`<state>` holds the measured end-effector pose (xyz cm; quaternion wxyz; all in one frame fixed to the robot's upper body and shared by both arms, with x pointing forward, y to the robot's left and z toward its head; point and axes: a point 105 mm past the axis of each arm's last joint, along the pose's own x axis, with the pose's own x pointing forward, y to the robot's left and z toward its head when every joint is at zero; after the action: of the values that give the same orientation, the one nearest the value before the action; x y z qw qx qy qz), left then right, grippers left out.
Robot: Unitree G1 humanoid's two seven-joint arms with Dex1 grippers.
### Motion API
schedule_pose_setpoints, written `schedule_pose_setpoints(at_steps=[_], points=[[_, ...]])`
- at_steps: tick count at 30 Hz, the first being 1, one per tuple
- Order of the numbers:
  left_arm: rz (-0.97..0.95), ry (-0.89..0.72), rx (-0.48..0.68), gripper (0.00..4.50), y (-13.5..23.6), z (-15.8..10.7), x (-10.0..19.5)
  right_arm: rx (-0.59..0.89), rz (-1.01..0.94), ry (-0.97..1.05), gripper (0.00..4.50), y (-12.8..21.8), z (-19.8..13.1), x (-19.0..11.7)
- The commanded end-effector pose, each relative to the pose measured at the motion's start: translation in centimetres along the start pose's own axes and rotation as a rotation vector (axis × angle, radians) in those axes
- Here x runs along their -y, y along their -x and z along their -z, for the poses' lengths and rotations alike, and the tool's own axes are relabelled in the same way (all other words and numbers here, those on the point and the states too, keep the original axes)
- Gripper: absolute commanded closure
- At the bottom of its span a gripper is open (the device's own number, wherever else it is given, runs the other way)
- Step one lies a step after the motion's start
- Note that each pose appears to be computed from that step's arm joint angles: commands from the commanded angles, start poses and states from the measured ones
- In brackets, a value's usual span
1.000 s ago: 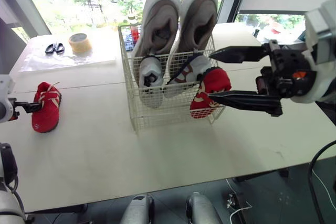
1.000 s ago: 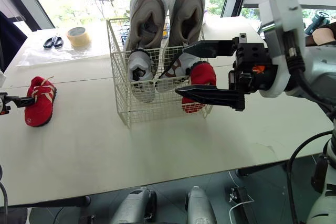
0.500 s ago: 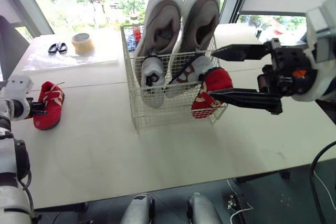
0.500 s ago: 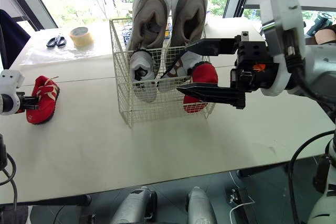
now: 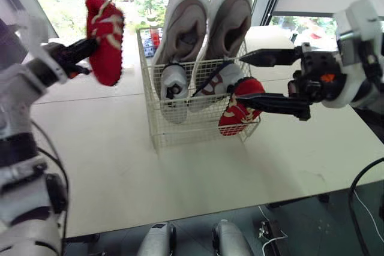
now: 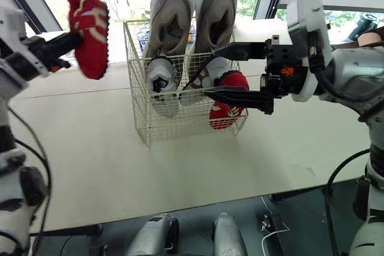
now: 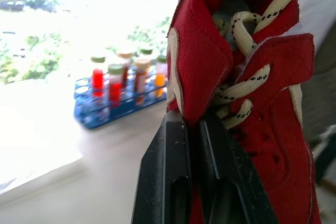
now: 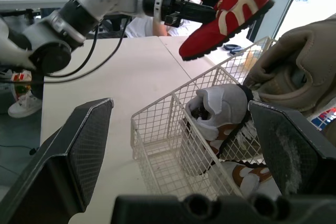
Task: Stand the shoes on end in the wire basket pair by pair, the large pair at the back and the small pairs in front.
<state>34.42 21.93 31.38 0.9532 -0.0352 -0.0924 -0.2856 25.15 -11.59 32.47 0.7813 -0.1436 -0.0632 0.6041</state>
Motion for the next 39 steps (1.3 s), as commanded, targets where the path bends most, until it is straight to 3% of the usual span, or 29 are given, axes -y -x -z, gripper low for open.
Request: schedule_pose_setpoints(at_steps=[1,7,12,19,21,24,33,39], points=[[0.025,-0.060,-0.007,4.44,0.8,-2.0,3.2,0.018,0.010,0.056,0.00,0.2,-0.7,0.7],[0.028,-0.130,0.002,4.44,0.1,-3.8,5.6,-0.013,0.005,0.035,0.00,0.2,1.0,2.0],[-0.026,-0.193,0.112,4.44,-0.4,-5.9,6.1,-0.023,0.002,0.024,0.00,-0.5,2.1,2.9],[-0.022,-0.312,0.227,4.44,-0.4,-4.2,7.8,-0.042,-0.025,0.048,0.00,-1.7,3.2,3.6],[-0.001,-0.268,0.322,4.44,-0.3,-3.3,8.9,-0.060,-0.029,0.056,0.00,-1.5,3.5,3.8],[-0.012,-0.227,0.353,4.44,-0.4,-1.8,9.3,-0.070,-0.024,0.054,0.00,-1.2,3.9,4.2],[0.009,-0.199,0.610,4.44,0.6,-2.3,11.6,-0.113,0.008,0.052,0.00,-0.8,5.4,4.7],[0.043,-0.301,0.687,4.44,1.0,-1.2,13.3,-0.129,0.019,0.057,0.00,-0.6,5.6,4.9]])
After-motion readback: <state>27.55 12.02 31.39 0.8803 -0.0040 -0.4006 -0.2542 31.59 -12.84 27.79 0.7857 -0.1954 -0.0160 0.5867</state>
